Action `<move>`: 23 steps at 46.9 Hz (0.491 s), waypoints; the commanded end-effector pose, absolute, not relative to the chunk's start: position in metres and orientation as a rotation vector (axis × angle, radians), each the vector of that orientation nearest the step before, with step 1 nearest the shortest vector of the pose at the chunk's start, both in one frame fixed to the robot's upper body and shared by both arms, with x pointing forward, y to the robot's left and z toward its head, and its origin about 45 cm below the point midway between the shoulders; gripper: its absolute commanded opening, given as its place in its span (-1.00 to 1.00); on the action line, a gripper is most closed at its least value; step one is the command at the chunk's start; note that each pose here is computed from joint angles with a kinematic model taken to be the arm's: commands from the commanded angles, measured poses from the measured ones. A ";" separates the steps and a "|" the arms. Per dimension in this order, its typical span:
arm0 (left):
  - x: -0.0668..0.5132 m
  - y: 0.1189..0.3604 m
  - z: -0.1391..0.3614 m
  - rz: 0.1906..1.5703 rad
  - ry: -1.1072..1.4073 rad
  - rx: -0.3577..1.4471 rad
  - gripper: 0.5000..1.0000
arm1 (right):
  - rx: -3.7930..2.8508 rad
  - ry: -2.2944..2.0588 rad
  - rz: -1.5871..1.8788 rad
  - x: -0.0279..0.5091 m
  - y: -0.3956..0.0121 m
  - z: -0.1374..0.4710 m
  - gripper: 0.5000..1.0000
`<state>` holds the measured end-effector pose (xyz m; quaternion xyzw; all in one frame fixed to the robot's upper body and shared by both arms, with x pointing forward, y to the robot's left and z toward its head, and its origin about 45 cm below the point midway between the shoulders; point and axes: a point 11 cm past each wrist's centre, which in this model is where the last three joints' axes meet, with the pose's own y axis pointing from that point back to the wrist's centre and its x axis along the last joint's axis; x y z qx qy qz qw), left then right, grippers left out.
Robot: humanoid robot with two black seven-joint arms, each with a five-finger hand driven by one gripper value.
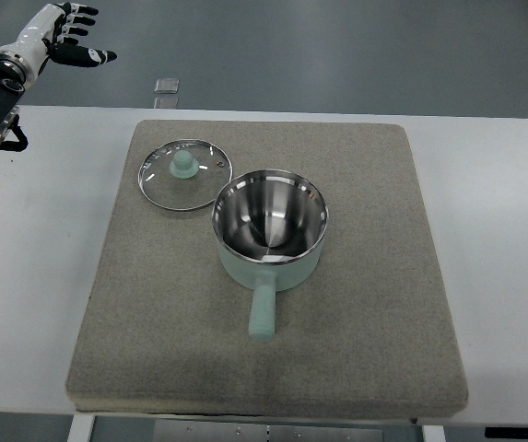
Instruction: Place lid left of pot with left hand
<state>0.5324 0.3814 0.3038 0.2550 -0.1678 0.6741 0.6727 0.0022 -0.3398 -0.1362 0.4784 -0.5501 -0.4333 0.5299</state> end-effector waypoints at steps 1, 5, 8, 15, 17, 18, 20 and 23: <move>0.531 0.383 0.302 1.536 -0.304 0.489 0.33 | 1.142 -1.314 -1.034 0.002 -0.340 -0.136 0.69; 0.530 0.383 0.304 1.540 -0.255 0.398 0.33 | 1.142 -1.314 -1.034 0.002 -0.340 -0.136 0.69; 0.527 0.385 0.297 1.545 -0.227 0.332 0.33 | 1.143 -1.313 -1.035 0.002 -0.340 -0.136 0.69; 0.521 0.383 0.293 1.538 -0.225 0.184 0.35 | 1.143 -1.313 -1.035 0.002 -0.339 -0.136 0.69; 0.520 0.380 0.292 1.523 -0.220 0.160 0.36 | 1.142 -1.314 -1.034 0.002 -0.340 -0.136 0.69; 0.520 0.379 0.289 1.516 -0.212 0.153 0.36 | 1.143 -1.313 -1.035 0.002 -0.339 -0.136 0.69; 0.518 0.375 0.281 1.498 -0.188 0.137 0.36 | 1.142 -1.314 -1.034 0.002 -0.340 -0.136 0.69; 0.515 0.352 0.258 1.472 -0.127 0.119 0.36 | 1.142 -1.314 -1.034 0.002 -0.340 -0.136 0.69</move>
